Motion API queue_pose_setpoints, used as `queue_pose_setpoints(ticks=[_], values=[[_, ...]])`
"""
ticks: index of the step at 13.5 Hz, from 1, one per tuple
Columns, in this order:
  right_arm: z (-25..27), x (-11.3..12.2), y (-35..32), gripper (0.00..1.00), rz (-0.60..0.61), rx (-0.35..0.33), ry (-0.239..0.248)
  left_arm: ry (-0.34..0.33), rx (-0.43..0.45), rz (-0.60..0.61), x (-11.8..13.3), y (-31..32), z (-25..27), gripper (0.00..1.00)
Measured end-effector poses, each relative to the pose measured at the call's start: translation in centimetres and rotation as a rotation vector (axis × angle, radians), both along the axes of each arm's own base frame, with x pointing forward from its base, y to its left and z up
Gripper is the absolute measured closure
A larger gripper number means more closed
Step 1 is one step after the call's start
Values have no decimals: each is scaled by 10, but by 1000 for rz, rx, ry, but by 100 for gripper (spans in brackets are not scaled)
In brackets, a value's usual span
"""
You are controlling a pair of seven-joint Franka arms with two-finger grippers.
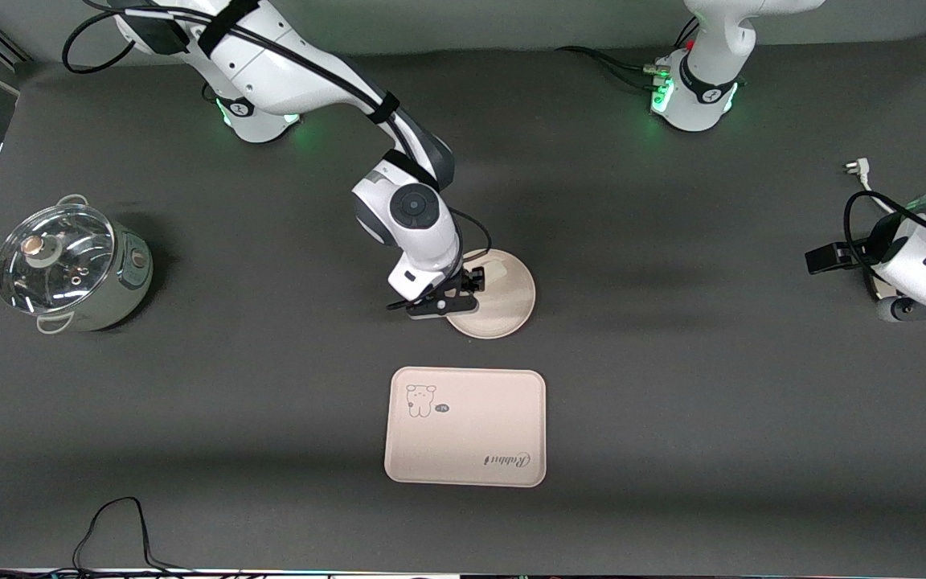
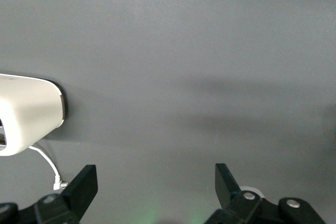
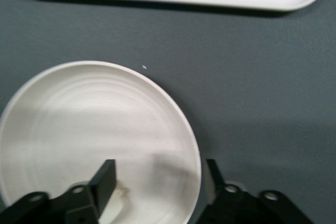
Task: Place bun in plate and plate on tray
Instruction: 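Grasp the plate rim with the right gripper, then carry the plate with the right gripper onto the cream tray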
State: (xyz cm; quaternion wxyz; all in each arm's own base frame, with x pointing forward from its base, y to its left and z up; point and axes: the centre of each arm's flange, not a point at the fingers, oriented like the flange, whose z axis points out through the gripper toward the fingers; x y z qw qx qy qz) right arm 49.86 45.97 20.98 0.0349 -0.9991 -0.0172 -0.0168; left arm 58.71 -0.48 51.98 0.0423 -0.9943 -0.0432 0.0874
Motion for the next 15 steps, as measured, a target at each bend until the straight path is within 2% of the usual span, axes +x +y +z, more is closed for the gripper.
queue_pose_setpoints(ticks=[1,2,4,6,7,11,12,13,15], values=[[-5,0,-5,4,-2,-8,3,2,-1,-1,0,0,-1,0],[-8,1,-9,0,-1,-18,2,4,-1,-1,1,-1,-2,0],[-11,4,-13,0,1,-17,-14,4,-2,-2,1,-2,-3,0],[-19,1,-14,6,3,-3,-25,3,-3,-2,1,-2,-2,0],[-27,0,-15,15,4,2,-27,2,-3,-2,2,-2,-2,0],[-40,0,-14,65,4,30,-47,2,-3,-2,2,-2,-2,0],[-37,1,-15,74,3,33,-51,2,-3,-2,2,-2,-2,0],[-36,2,-15,78,1,34,-53,3,-3,-2,3,-2,-3,0],[-35,2,-15,79,1,37,-55,4,-3,-2,3,-2,-3,0]])
